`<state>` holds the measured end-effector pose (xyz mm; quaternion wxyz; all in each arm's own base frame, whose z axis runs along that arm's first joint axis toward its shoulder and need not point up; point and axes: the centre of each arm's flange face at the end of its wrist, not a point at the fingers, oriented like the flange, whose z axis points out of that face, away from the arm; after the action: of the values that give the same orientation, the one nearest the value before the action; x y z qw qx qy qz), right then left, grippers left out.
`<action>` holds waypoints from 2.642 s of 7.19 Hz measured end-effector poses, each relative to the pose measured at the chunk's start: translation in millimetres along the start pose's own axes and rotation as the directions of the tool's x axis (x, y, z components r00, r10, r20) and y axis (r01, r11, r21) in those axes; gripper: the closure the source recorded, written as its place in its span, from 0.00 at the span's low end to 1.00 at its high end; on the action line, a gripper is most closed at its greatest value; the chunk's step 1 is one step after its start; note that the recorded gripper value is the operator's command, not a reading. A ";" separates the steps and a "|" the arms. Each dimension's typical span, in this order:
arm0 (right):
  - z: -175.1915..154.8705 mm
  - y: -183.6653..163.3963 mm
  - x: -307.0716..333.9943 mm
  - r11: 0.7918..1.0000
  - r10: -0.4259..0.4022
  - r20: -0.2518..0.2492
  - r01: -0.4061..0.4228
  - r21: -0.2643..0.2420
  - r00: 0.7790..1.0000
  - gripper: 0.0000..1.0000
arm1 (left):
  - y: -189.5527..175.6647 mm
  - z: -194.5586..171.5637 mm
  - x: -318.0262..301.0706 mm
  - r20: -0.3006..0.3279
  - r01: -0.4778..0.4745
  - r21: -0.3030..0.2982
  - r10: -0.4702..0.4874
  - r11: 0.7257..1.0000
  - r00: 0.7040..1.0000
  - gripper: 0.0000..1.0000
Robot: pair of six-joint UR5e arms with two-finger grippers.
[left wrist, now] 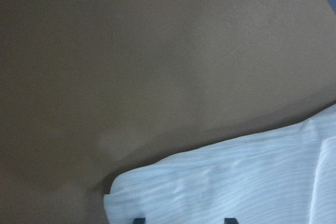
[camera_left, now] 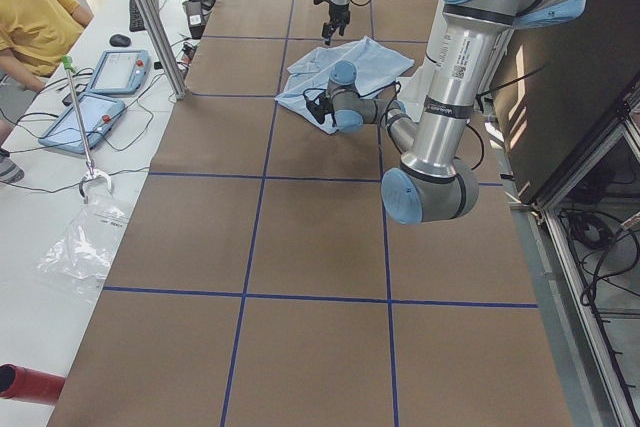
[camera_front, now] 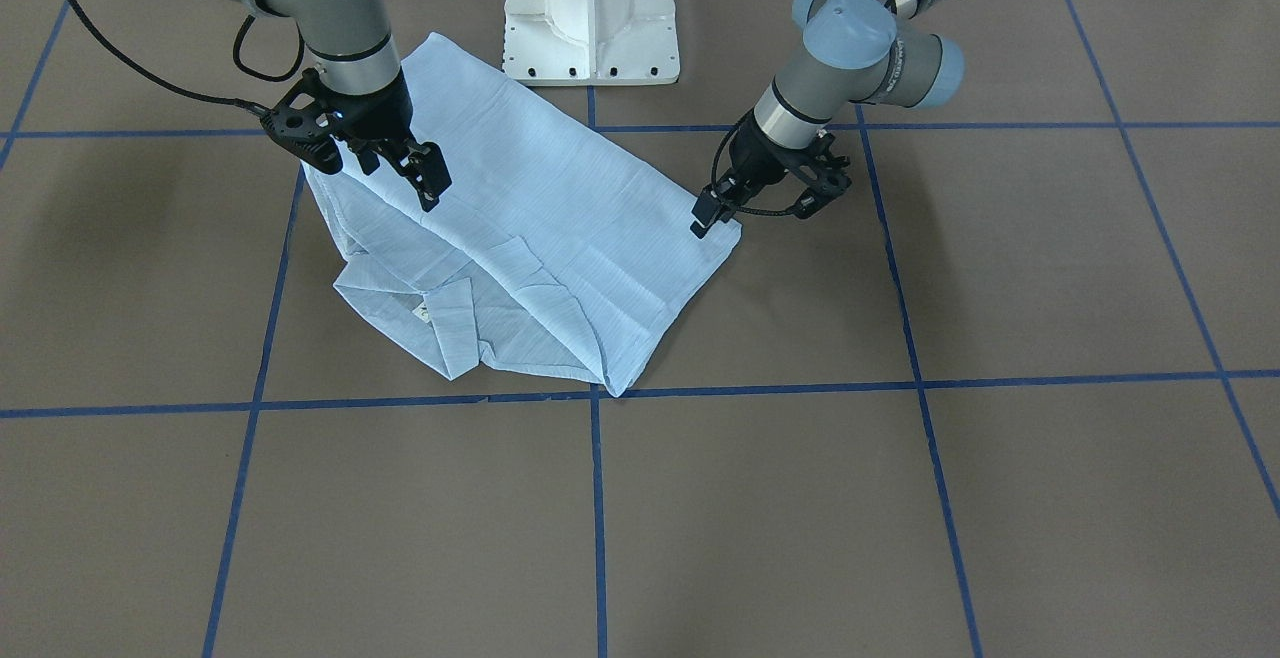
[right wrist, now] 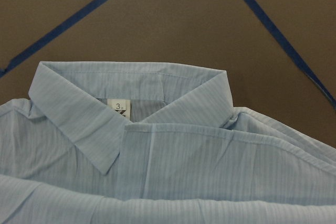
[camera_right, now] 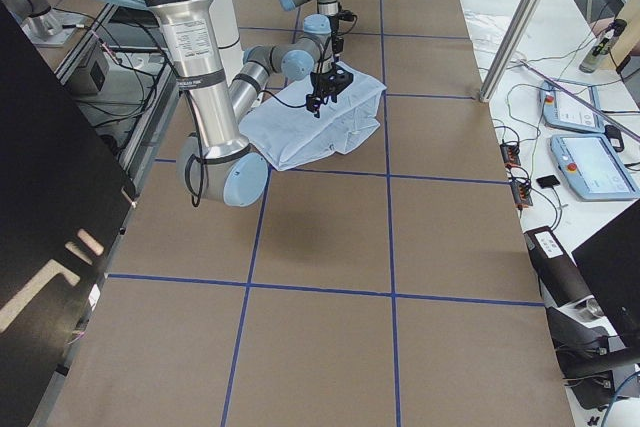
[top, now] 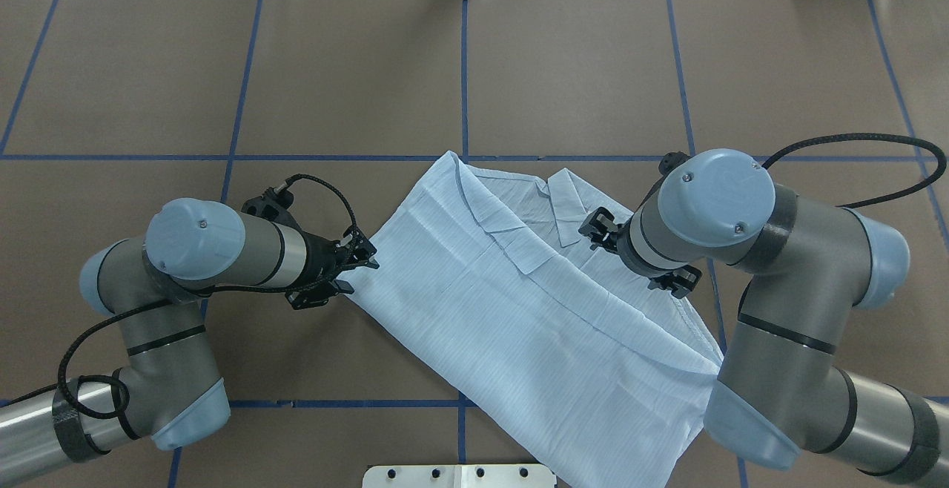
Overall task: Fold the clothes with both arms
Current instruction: 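Grasp the shirt with both grippers and turn it lengthwise, then release the shirt and move the right gripper toward its nearest edge while the left withdraws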
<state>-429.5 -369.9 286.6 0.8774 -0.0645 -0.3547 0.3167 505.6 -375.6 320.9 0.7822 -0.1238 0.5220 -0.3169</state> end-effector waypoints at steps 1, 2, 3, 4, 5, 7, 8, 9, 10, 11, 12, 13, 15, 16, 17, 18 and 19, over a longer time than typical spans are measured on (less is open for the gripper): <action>2.9 -1.5 -0.2 1.000 0.002 -0.005 -0.002 0.002 1.000 0.00 | 1.2 -1.2 -0.8 0.035 0.011 0.017 -0.012 1.000 0.999 0.39; 6.0 -2.3 -0.2 1.000 0.003 -0.011 -0.003 0.003 1.000 0.00 | 2.9 -0.1 -3.0 0.061 0.018 0.028 -0.020 0.999 0.998 0.39; 9.3 -3.2 -0.2 1.000 0.004 -0.017 -0.004 0.005 1.000 0.00 | 6.2 3.4 -5.7 0.079 0.021 0.032 -0.023 0.999 0.997 0.39; 12.3 -3.9 -0.3 1.000 0.006 -0.023 -0.005 0.006 1.000 0.00 | 8.8 6.9 -7.9 0.089 0.021 0.034 -0.024 0.999 0.996 0.41; 13.7 -4.2 -0.4 1.000 0.006 -0.025 -0.006 0.007 1.000 0.00 | 9.3 9.0 -9.3 0.094 0.021 0.038 -0.025 0.999 0.995 0.44; 14.9 -4.5 -0.4 1.000 0.007 -0.027 -0.006 0.007 1.000 0.00 | 14.5 13.6 -13.1 0.100 0.016 0.039 -0.020 0.999 0.995 0.98; 15.5 -4.6 -0.5 1.000 0.007 -0.028 -0.007 0.007 1.000 0.00 | 15.3 14.9 -14.3 0.099 0.014 0.048 -0.018 0.999 0.995 1.00; 16.1 -4.6 -0.7 1.000 0.007 -0.029 -0.007 0.007 1.000 0.00 | 15.4 14.8 -14.4 0.096 0.012 0.055 -0.018 0.998 0.995 1.00; 16.6 -4.8 -0.8 1.000 0.007 -0.030 -0.007 0.007 1.000 0.00 | 16.0 9.5 -11.2 0.089 0.010 0.061 -0.016 0.998 0.996 1.00; 17.1 -5.6 -0.8 1.000 0.009 -0.031 -0.009 0.008 0.999 0.00 | 12.1 -0.9 -5.2 0.086 0.001 0.083 -0.008 0.997 0.996 1.00; 17.5 -6.0 -0.7 1.000 0.010 -0.032 -0.010 0.008 0.999 0.00 | -2.2 -11.6 2.3 0.091 -0.041 0.123 0.029 0.992 0.995 1.00; 17.4 -5.9 -0.9 1.000 0.012 -0.031 -0.011 0.008 0.999 0.00 | -25.2 -17.1 11.8 0.093 -0.111 0.176 0.096 0.978 0.991 1.00; 15.0 -3.8 -3.8 1.000 0.014 -0.024 -0.013 0.006 1.000 0.00 | -94.8 -8.5 60.4 0.058 -0.192 0.320 0.183 0.928 0.981 1.00; 14.4 -3.3 -4.6 1.000 0.013 -0.022 -0.013 0.005 1.000 0.00 | -133.6 3.9 92.2 0.019 -0.192 0.370 0.200 0.909 0.980 1.00; 13.7 -2.9 -5.5 1.000 0.012 -0.020 -0.011 0.005 1.000 0.00 | -170.2 17.2 118.8 -0.023 -0.195 0.404 0.223 0.894 0.975 0.99; 11.3 -0.8 -8.8 1.000 0.009 -0.012 -0.009 0.004 1.000 0.00 | -199.7 28.4 144.1 -0.052 -0.208 0.436 0.256 0.876 0.965 0.57; 7.6 3.2 -15.5 1.000 0.004 0.001 -0.004 -0.001 1.000 0.00 | -213.5 31.3 164.8 -0.071 -0.215 0.459 0.277 0.862 0.958 0.45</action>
<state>-444.7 -377.5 282.2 0.8765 -0.0656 -0.3552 0.3182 497.2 -646.9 324.5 0.7868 0.1482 0.4981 -0.3330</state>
